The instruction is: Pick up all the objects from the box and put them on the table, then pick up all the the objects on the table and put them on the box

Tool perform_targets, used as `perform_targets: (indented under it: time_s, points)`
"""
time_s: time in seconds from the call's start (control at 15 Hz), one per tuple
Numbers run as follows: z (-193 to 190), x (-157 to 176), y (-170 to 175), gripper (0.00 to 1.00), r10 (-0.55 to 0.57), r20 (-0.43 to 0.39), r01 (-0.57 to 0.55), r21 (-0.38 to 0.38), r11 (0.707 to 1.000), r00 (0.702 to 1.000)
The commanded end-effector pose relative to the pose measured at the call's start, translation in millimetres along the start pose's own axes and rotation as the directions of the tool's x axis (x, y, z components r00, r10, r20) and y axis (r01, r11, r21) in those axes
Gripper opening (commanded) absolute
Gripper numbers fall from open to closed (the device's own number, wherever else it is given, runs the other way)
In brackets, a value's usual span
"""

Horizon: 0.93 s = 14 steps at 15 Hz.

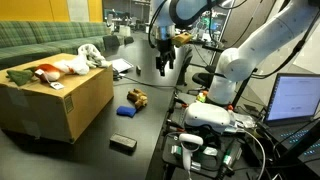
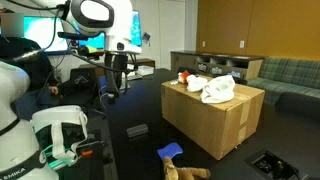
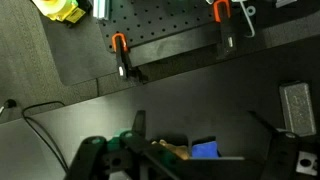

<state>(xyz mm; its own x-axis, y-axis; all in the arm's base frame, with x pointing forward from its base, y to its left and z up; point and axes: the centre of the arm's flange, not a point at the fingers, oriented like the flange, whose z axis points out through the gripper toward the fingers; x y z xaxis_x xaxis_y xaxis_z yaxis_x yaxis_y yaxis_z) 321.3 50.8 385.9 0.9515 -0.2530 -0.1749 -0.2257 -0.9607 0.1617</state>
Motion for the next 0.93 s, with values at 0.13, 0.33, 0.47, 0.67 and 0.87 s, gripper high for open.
perform_targets:
  time_s: [0.13, 0.33, 0.47, 0.67, 0.87]
  points:
    - [0, 0, 0, 1.0, 0.0, 0.0, 0.0, 0.0, 1.0, 1.0]
    - [0, 0, 0, 1.0, 0.0, 0.0, 0.0, 0.0, 1.0, 1.0]
    - [0, 0, 0, 1.0, 0.0, 0.0, 0.0, 0.0, 1.0, 1.0]
    - [-1, 19, -5, 1.0, -0.004, -0.038, 0.004, -0.002, 1.0, 0.999]
    - [-6, 54, -12, 1.0, -0.005, -0.134, 0.009, 0.028, 1.0, 0.991]
